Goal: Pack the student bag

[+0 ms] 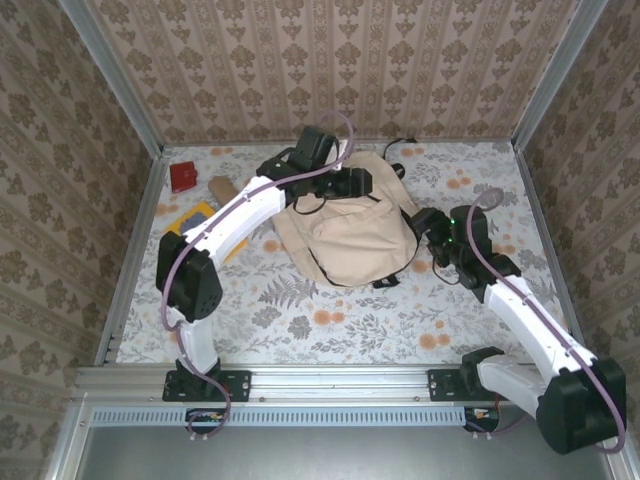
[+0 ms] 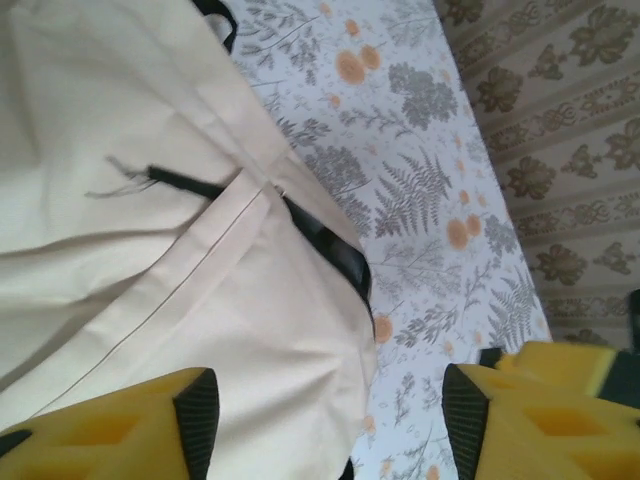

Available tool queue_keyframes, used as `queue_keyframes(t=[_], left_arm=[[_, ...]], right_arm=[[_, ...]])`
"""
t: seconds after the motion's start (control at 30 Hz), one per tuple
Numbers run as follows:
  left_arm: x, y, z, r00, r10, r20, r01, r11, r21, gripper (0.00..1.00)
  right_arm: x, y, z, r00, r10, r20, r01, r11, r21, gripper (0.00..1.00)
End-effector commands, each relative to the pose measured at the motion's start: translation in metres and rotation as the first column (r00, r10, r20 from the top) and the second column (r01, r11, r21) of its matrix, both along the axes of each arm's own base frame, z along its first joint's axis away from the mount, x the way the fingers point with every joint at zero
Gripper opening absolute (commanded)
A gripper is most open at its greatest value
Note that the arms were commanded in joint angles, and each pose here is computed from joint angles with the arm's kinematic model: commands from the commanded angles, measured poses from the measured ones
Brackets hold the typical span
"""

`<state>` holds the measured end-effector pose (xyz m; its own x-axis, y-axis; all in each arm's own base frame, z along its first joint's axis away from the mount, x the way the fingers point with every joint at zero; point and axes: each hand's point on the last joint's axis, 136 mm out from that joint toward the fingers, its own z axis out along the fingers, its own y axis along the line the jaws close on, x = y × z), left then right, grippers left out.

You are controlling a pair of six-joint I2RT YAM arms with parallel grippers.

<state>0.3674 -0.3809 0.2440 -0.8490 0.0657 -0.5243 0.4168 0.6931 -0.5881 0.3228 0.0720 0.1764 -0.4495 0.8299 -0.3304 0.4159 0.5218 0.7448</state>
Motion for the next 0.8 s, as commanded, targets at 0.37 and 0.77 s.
queue_keyframes(t=[0.37, 0.77], left_arm=[[0.007, 0.216, -0.079, 0.859, 0.512, -0.021, -0.481, 0.818, 0.316, 0.99], [0.013, 0.315, -0.155, 0.723, 0.679, -0.125, -0.585, 0.698, 0.413, 1.00]], right_arm=[[-0.008, -0.006, 0.006, 0.984, 0.164, -0.075, -0.173, 0.976, -0.134, 1.00], [-0.004, 0.008, -0.003, 0.972, 0.216, -0.087, -0.223, 0.972, -0.075, 1.00]])
